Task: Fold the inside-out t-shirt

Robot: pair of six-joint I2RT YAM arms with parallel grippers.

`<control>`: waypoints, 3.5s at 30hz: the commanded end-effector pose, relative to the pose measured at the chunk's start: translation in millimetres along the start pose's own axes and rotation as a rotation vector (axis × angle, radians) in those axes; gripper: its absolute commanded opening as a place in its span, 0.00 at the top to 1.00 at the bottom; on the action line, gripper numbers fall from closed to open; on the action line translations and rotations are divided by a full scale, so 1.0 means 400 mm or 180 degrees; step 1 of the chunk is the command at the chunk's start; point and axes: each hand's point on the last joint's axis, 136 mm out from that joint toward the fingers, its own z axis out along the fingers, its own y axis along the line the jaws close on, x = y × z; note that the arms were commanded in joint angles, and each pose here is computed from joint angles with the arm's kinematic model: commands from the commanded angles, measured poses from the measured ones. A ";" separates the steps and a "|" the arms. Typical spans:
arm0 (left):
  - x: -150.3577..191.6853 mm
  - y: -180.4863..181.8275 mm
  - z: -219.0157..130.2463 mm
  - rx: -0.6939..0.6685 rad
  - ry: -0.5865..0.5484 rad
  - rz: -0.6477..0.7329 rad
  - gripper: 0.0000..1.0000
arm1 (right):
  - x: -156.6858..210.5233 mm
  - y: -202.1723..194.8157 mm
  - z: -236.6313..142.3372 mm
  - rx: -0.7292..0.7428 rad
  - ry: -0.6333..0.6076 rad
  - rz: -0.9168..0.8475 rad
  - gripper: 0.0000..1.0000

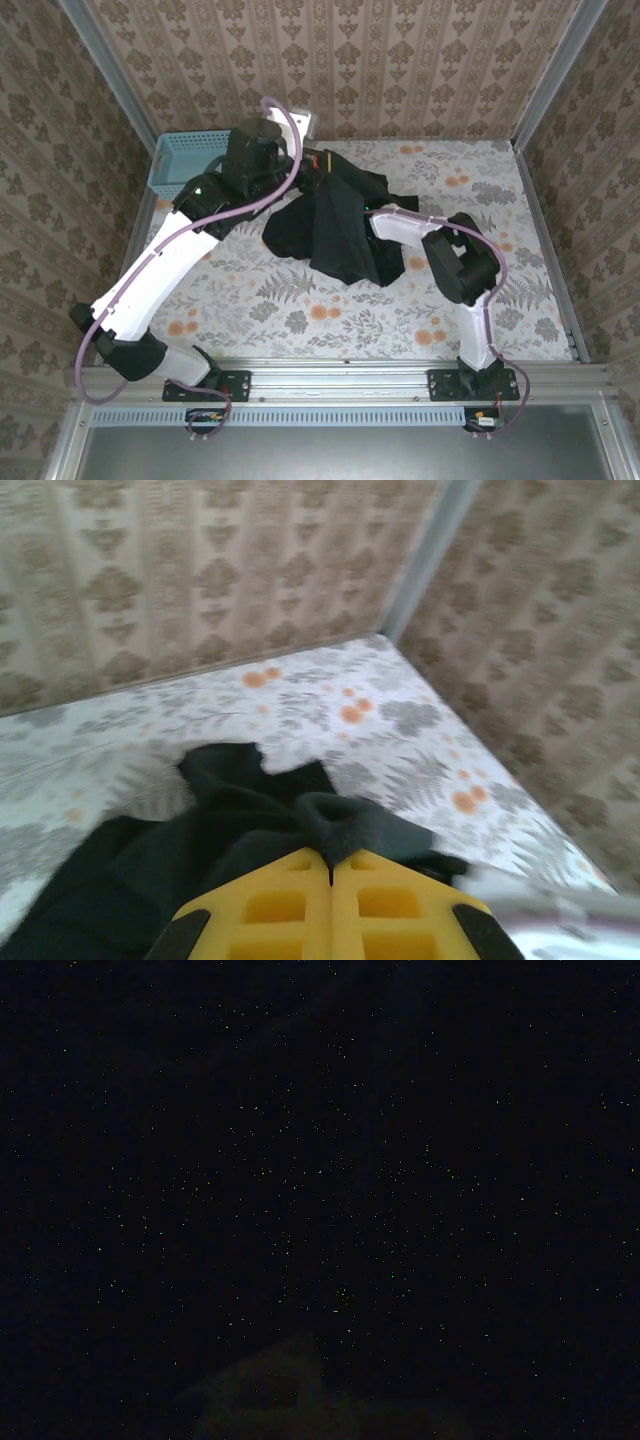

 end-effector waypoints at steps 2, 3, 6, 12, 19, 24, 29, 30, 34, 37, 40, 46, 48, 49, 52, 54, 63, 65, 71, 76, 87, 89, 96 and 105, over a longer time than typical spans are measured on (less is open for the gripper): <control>0.062 0.197 0.070 -0.0628 0.0325 -0.0363 1.00 | -0.039 0.066 -0.115 -0.0627 -0.0454 -0.0052 1.00; 0.079 0.237 0.087 -0.0727 0.0396 -0.0420 1.00 | -0.030 0.074 -0.131 -0.0718 -0.0492 -0.0079 1.00; 0.133 0.347 0.140 -0.1002 0.0599 -0.0567 1.00 | -0.001 0.097 -0.190 -0.0940 -0.0652 -0.0237 1.00; 0.271 0.511 0.234 -0.1564 0.1108 -0.0695 1.00 | 0.035 0.094 -0.303 -0.1292 -0.1025 -0.0273 1.00; 0.402 0.642 0.256 -0.2138 0.1574 -0.0653 1.00 | 0.027 0.057 -0.434 -0.1539 -0.1449 -0.0270 1.00; 0.480 0.681 0.256 -0.2423 0.1887 -0.0497 1.00 | 0.012 0.054 -0.525 -0.1802 -0.1677 -0.0318 1.00; 0.551 0.715 0.248 -0.2620 0.2124 -0.0401 1.00 | -0.009 0.034 -0.592 -0.2066 -0.1838 -0.0260 1.00; 0.565 0.715 0.250 -0.2610 0.2163 -0.0407 1.00 | -0.012 0.030 -0.594 -0.2123 -0.1825 -0.0220 1.00; 0.608 0.699 0.258 -0.2475 0.2348 -0.0413 1.00 | -0.004 0.035 -0.597 -0.2258 -0.1779 -0.0206 1.00; 0.655 0.687 0.253 -0.2358 0.2559 -0.0435 1.00 | -0.008 0.039 -0.618 -0.2352 -0.1844 -0.0191 1.00; 0.713 0.632 0.252 -0.2072 0.2789 -0.0508 0.93 | -0.007 0.044 -0.618 -0.2407 -0.1851 -0.0233 1.00; 0.630 0.446 0.184 -0.1548 0.2042 -0.0360 0.48 | 0.035 0.041 -0.536 -0.2298 -0.1597 -0.0262 1.00; 0.591 0.366 0.164 -0.1251 0.1719 -0.0265 0.42 | 0.047 0.040 -0.520 -0.2284 -0.1541 -0.0255 1.00; 0.572 0.326 0.149 -0.1118 0.1566 -0.0203 0.39 | 0.052 0.038 -0.513 -0.2279 -0.1515 -0.0251 1.00; 0.533 0.201 0.127 -0.0524 0.1147 -0.0101 0.35 | 0.060 0.039 -0.508 -0.2298 -0.1483 -0.0253 1.00; 0.525 0.132 0.125 -0.0075 0.1017 -0.0137 0.34 | 0.063 0.038 -0.507 -0.2284 -0.1470 -0.0262 1.00; 0.596 0.118 0.251 -0.0067 0.1492 -0.0033 0.39 | 0.062 0.055 -0.537 -0.2410 -0.1489 -0.0372 1.00; 0.598 0.168 0.285 -0.0222 0.1511 -0.0240 0.55 | 0.066 0.055 -0.549 -0.2426 -0.1510 -0.0409 1.00; 0.505 0.325 0.296 -0.0666 0.1195 -0.0773 0.95 | 0.088 0.019 -0.572 -0.2271 -0.1548 -0.0541 1.00; 0.535 0.481 0.268 -0.1287 0.1576 -0.1092 1.00 | 0.109 -0.036 -0.608 -0.2167 -0.1726 -0.0525 1.00; 0.665 0.504 0.250 -0.1341 0.1929 -0.1221 1.00 | 0.195 -0.226 -0.436 -0.0950 -0.1283 0.0149 1.00; 0.666 0.481 0.255 -0.1161 0.1892 -0.1220 1.00 | 0.203 -0.255 -0.418 -0.0739 -0.1156 0.0189 0.98; 0.677 0.408 0.272 -0.0847 0.1954 -0.1157 1.00 | 0.129 -0.210 -0.481 -0.0727 -0.1033 -0.0165 0.40; 0.653 0.379 0.267 -0.0723 0.1793 -0.1178 1.00 | 0.120 -0.096 -0.411 -0.0782 -0.0245 -0.0918 0.25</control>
